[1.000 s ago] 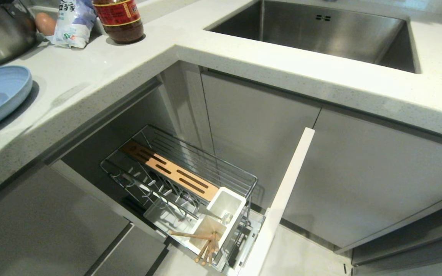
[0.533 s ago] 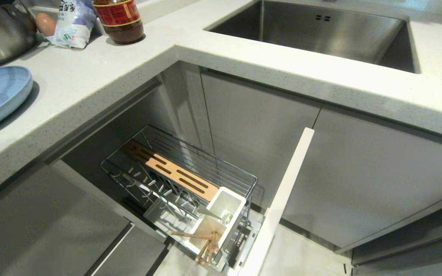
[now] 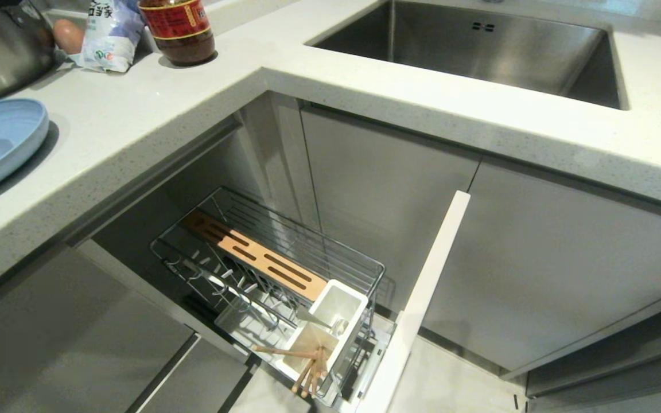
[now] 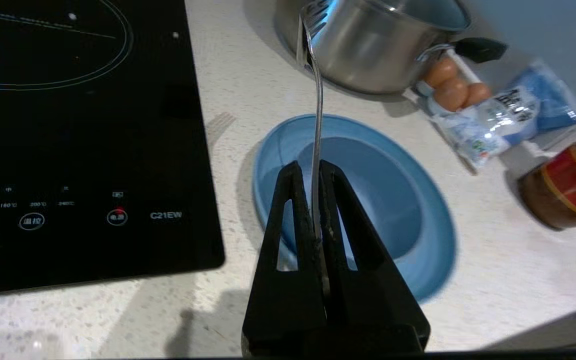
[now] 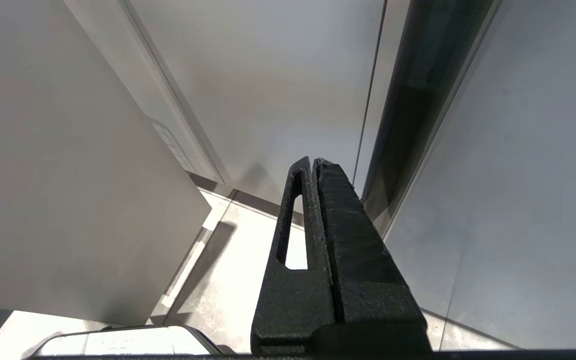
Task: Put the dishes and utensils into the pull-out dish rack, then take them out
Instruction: Take the fork out of the cupboard
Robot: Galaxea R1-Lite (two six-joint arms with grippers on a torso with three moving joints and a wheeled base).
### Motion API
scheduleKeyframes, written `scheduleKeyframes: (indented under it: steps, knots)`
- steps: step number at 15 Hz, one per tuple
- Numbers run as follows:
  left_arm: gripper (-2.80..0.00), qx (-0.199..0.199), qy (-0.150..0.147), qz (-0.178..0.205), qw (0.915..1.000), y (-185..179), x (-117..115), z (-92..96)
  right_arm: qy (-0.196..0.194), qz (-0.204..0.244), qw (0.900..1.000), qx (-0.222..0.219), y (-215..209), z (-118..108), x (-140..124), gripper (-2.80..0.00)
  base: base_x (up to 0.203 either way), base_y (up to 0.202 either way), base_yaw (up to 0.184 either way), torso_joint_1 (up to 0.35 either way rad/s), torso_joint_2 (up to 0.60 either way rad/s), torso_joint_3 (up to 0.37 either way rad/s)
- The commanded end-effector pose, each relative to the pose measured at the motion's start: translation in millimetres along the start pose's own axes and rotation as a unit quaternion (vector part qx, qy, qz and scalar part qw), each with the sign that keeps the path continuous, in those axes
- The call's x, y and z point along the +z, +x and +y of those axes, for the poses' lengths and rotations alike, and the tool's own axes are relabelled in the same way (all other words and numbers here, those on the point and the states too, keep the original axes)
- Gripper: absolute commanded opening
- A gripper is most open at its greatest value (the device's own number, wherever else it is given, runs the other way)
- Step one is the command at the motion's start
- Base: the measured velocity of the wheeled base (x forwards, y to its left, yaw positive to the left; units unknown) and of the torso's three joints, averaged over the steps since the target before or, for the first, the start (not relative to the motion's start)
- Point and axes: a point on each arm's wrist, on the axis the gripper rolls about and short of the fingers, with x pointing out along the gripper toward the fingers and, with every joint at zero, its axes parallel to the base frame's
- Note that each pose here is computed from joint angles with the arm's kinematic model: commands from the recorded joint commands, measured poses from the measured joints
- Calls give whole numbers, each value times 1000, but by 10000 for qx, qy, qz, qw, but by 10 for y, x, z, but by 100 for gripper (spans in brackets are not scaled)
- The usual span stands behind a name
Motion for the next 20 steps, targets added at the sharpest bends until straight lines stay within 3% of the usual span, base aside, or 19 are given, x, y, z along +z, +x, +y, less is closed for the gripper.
scheduleKeyframes:
  steps: [1,8,20]
  knots:
    - [-280,27,74,-114,9999,53,-204,114,3,-23,10000,3,-3,0,-1,-280,0,0,0,0,0,0]
    - [-280,145,157,264,9994,164,-457,235,3,-23,10000,3,-3,0,-1,-280,0,0,0,0,0,0]
    - [-280,-295,120,792,9964,412,-558,213,3,-22,10000,2,-3,0,0,-280,0,0,0,0,0,0]
